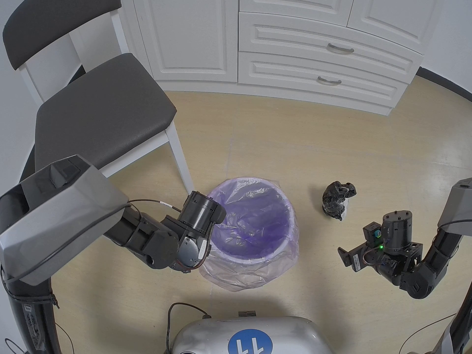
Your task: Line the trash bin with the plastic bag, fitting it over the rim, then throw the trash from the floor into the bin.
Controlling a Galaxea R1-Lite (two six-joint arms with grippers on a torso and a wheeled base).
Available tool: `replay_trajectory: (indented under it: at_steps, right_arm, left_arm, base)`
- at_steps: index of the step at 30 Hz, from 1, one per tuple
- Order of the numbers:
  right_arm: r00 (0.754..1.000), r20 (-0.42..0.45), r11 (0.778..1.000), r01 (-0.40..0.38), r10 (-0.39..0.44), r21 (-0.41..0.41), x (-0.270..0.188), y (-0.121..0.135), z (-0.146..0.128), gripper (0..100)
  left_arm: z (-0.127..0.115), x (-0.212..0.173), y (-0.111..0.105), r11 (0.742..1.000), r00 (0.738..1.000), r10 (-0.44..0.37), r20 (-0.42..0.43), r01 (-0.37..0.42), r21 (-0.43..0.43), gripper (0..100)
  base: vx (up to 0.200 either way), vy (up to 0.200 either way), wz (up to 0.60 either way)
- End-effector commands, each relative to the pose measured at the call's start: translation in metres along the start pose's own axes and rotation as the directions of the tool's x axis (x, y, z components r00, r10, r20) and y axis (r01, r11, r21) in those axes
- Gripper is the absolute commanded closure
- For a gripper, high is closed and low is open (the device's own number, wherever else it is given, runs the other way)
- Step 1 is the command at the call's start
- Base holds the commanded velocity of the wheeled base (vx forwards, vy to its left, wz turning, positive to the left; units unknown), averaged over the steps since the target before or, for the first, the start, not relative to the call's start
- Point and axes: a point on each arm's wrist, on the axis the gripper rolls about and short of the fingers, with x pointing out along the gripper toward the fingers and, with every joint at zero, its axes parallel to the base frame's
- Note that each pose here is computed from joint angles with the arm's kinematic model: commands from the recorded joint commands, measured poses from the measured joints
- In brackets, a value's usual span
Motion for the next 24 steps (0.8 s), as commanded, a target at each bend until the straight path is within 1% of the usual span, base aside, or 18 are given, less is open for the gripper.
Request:
replay_trajectory:
  at_steps: [1,5,6,9,11,13,17,20,22,24]
  right_arm:
    - [1.0,-0.001,1.0,-0.002,0.002,-0.002,0.001,0.001,0.0,0]
    - [1.0,-0.004,1.0,-0.002,0.002,-0.003,0.001,0.001,-0.001,0]
    - [1.0,-0.003,1.0,-0.004,0.004,-0.003,0.001,0.001,-0.001,0]
    - [1.0,-0.002,1.0,-0.005,0.005,-0.004,0.0,0.002,0.0,0]
    - [1.0,0.0,1.0,-0.004,0.004,-0.002,0.0,0.002,0.0,0]
    - [1.0,0.0,1.0,-0.003,0.003,-0.002,0.0,0.002,0.0,0]
    - [1.0,-0.001,1.0,-0.002,0.002,-0.001,0.002,0.002,0.0,0]
    - [1.0,0.001,1.0,-0.003,0.003,0.0,0.002,0.002,0.0,0]
    - [1.0,-0.001,1.0,-0.003,0.003,0.001,0.002,0.002,0.0,0]
    - [1.0,-0.001,1.0,-0.003,0.003,0.001,0.002,0.002,0.0,0]
  left_arm:
    - [-0.007,0.007,0.007,1.0,0.999,0.015,-0.033,-0.015,-0.012,0]
    - [-0.009,0.01,0.011,0.999,0.999,-0.01,-0.049,0.008,-0.038,0]
    - [-0.009,0.012,0.01,0.997,0.998,-0.047,-0.042,0.044,-0.07,0]
    - [-0.01,0.022,0.004,0.987,0.996,-0.093,-0.008,0.091,-0.129,0]
    - [-0.012,0.032,0.002,0.983,0.996,-0.093,0.011,0.094,-0.161,0]
    - [-0.015,0.039,0.002,0.982,0.996,-0.088,0.011,0.089,-0.167,0]
    - [-0.024,0.056,0.008,0.978,0.997,-0.074,0.008,0.075,-0.195,0]
    - [-0.027,0.062,0.013,0.972,0.996,-0.085,0.024,0.088,-0.218,0]
    - [-0.028,0.065,0.018,0.963,0.994,-0.102,0.05,0.111,-0.247,0]
    - [-0.029,0.066,0.02,0.958,0.992,-0.107,0.066,0.12,-0.259,0]
  base:
    - [0.0,0.0,0.0]
    - [0.0,0.0,0.0]
    - [0.0,0.0,0.0]
    - [0.0,0.0,0.0]
    - [0.0,0.0,0.0]
    - [0.0,0.0,0.0]
    - [0.0,0.0,0.0]
    - [0.0,0.0,0.0]
    - [0.0,0.0,0.0]
    - [0.0,0.0,0.0]
